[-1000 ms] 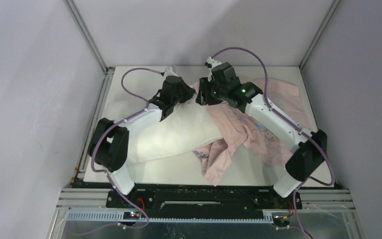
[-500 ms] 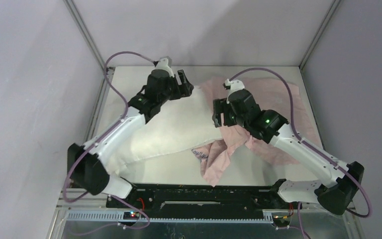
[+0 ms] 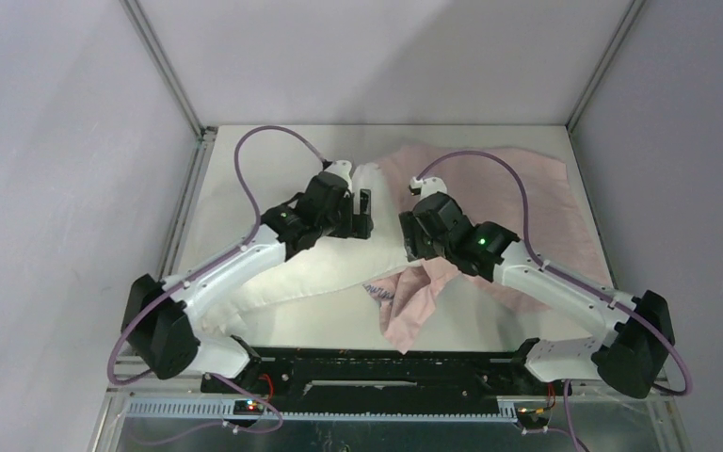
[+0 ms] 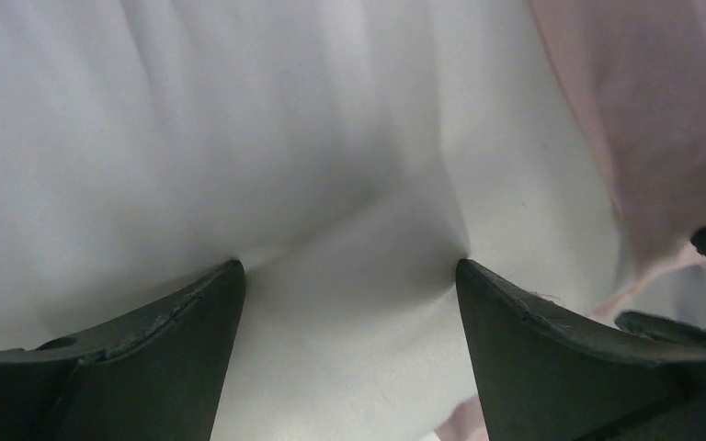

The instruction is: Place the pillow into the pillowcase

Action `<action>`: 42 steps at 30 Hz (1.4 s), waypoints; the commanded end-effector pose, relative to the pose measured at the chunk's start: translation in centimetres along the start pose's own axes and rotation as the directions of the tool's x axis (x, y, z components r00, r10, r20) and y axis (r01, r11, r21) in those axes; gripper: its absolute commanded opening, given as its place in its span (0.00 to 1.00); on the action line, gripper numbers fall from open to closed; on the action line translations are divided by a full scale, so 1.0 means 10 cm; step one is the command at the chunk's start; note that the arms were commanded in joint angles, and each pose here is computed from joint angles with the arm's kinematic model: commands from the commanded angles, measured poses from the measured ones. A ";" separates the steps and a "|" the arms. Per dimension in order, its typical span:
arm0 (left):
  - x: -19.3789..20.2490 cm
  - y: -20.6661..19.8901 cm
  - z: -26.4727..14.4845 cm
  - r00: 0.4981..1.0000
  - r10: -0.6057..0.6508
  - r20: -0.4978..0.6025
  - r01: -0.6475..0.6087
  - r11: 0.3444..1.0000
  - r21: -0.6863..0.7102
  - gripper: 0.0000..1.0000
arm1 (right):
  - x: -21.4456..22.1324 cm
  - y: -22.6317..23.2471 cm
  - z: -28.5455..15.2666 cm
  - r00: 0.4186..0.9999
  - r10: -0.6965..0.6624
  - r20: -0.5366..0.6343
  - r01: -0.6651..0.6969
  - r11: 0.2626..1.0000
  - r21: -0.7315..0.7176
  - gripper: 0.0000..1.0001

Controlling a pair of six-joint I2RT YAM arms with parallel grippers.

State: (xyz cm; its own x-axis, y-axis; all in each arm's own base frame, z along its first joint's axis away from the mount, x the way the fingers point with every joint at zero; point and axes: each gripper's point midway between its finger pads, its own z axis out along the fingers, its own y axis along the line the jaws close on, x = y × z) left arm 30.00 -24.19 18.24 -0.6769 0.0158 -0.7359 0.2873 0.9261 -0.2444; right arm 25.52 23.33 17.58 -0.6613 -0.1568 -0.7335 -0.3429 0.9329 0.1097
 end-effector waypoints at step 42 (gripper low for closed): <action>0.19 -0.66 0.27 0.945 -0.325 -0.033 0.326 0.932 0.161 0.00 | 0.12 0.65 0.00 0.996 0.085 -0.030 -0.090 0.963 -0.253 0.11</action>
State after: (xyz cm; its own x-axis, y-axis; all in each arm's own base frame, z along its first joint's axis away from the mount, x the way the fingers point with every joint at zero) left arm 31.48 -28.87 17.43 -0.6904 -0.2908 -0.6624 0.1156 0.8595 -0.4978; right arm 21.60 26.93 11.59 -0.7780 -0.1909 -0.5986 -0.3900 0.8937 0.2219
